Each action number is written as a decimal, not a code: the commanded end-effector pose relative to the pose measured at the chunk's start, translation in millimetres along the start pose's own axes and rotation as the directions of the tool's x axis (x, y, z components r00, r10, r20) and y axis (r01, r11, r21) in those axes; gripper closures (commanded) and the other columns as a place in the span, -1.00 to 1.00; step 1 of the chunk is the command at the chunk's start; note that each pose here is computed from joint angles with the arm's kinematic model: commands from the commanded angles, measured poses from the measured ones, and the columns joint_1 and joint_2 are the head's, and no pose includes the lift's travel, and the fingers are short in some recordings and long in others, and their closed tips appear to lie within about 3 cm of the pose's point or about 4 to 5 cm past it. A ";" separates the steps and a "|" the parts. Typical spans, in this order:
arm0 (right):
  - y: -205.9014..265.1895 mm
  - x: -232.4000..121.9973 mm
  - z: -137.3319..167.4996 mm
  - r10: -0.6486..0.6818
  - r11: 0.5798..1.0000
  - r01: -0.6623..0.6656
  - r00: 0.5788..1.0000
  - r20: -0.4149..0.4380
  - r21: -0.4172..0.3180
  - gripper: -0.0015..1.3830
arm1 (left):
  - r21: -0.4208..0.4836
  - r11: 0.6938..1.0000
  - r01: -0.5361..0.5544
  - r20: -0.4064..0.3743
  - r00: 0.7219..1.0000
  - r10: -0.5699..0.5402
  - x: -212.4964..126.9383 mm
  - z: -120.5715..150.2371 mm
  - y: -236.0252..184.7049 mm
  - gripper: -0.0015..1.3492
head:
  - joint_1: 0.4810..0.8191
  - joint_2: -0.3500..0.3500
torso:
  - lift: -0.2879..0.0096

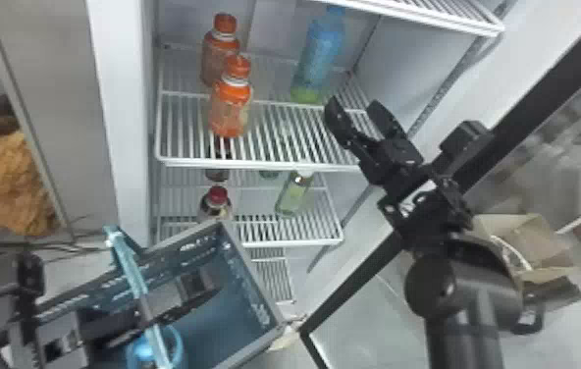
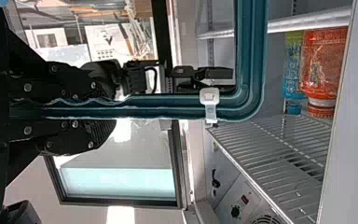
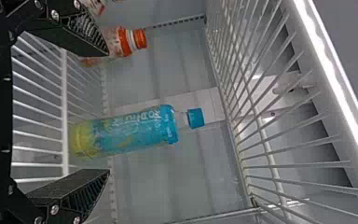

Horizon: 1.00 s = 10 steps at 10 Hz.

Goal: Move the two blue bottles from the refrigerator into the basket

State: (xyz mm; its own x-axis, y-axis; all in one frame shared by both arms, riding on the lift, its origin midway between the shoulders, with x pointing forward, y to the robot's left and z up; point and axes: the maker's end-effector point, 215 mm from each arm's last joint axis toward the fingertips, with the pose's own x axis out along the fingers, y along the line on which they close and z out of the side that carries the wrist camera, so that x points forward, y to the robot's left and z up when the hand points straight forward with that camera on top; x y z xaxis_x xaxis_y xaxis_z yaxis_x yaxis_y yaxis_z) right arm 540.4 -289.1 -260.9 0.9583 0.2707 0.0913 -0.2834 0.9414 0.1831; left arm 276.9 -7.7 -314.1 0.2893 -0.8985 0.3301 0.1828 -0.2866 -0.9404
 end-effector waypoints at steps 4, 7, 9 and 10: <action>-9.0 43.4 4.5 -0.013 0.999 0.013 1.000 0.001 -0.030 -0.77 | -0.006 1.000 -0.001 -0.003 1.000 0.001 0.8 -0.3 2.0 0.78 | 0.27 -1.00 | 0.87; -15.8 71.6 2.0 -0.027 0.999 0.027 1.000 -0.013 -0.039 -0.77 | -0.004 1.000 0.001 -0.003 1.000 -0.001 1.7 0.6 1.2 0.78 | 0.27 -1.00 | 0.87; -9.4 95.9 -0.6 -0.007 0.999 0.006 1.000 -0.028 -0.037 -0.77 | -0.004 1.000 0.001 -0.008 1.000 -0.001 2.4 0.7 1.2 0.78 | 0.27 -1.00 | 0.87; -13.0 99.2 -1.5 -0.019 0.999 0.018 0.999 -0.035 -0.049 -0.77 | -0.004 1.000 0.001 -0.008 1.000 -0.001 2.4 0.7 1.2 0.78 | 0.27 -0.99 | 0.87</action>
State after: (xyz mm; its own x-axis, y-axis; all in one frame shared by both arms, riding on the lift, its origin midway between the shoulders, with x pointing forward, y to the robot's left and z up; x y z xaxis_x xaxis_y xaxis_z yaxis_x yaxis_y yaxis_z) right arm 636.5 -274.4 -254.9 0.9639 0.2597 0.0585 -0.2655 0.9538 0.1403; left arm 278.4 -10.0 -314.5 0.2821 -0.9006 0.3306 0.1789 -0.2891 -0.9404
